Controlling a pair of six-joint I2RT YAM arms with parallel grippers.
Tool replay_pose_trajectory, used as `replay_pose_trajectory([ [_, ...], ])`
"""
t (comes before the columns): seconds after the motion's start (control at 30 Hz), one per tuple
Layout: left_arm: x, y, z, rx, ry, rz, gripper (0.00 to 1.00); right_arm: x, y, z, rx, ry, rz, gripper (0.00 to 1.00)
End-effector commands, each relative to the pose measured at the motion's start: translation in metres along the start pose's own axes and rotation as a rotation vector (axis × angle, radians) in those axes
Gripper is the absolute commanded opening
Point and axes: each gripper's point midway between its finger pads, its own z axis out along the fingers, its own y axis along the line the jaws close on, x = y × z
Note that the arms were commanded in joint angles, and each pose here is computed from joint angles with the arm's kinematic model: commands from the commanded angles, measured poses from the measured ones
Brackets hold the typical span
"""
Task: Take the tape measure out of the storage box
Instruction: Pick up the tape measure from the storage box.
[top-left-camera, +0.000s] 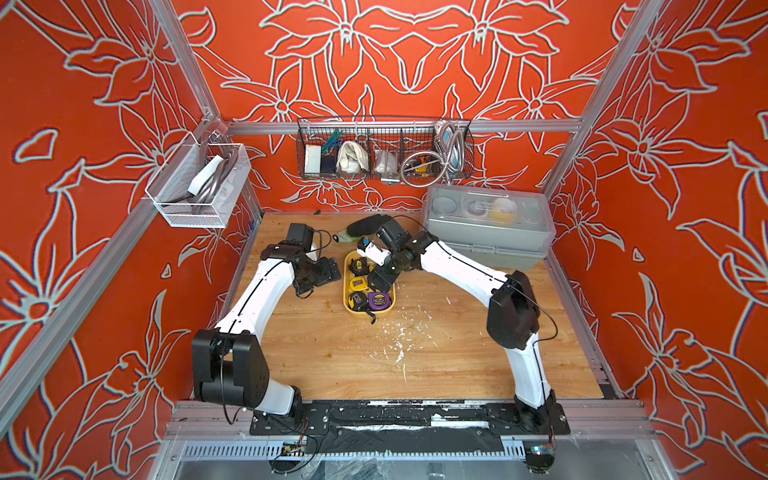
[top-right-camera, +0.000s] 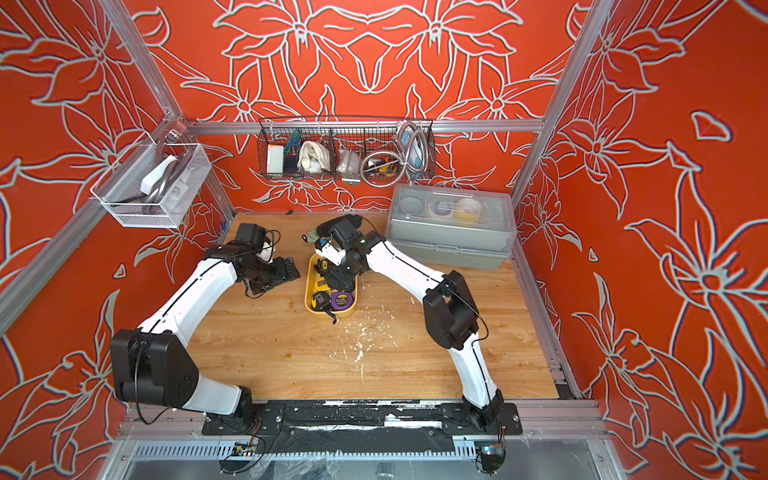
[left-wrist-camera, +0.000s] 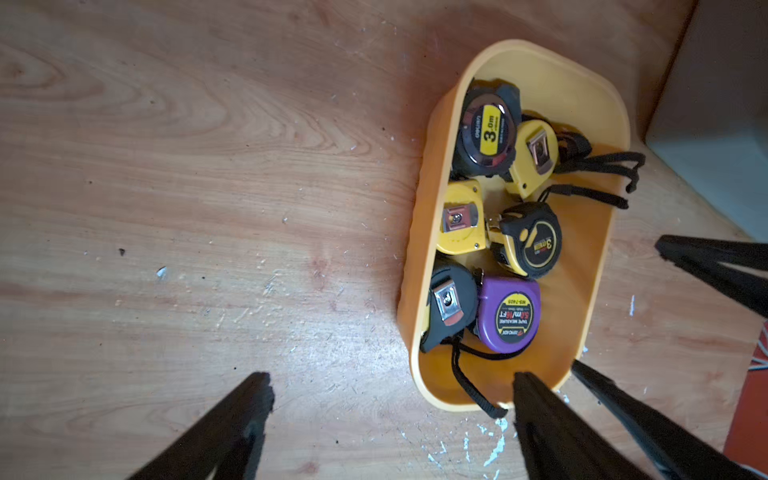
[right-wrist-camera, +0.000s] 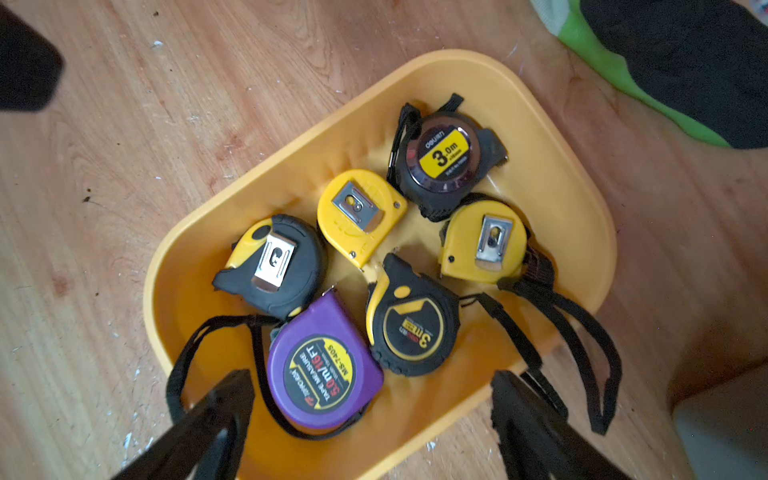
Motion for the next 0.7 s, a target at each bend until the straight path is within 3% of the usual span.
replay_pose_trajectory([
  [0.0, 0.003, -0.007, 0.001, 0.068, 0.028, -0.017, 0.92, 0.014, -0.002, 0.016, 0.025, 0.092, -0.011, 0.88],
  [0.37, 0.008, -0.012, 0.009, 0.117, 0.047, -0.018, 0.94, 0.038, -0.029, 0.049, 0.170, 0.216, 0.111, 0.82],
  [0.67, 0.010, -0.012, 0.009, 0.123, 0.055, -0.013, 0.95, 0.047, -0.034, 0.081, 0.178, 0.310, 0.164, 0.79],
])
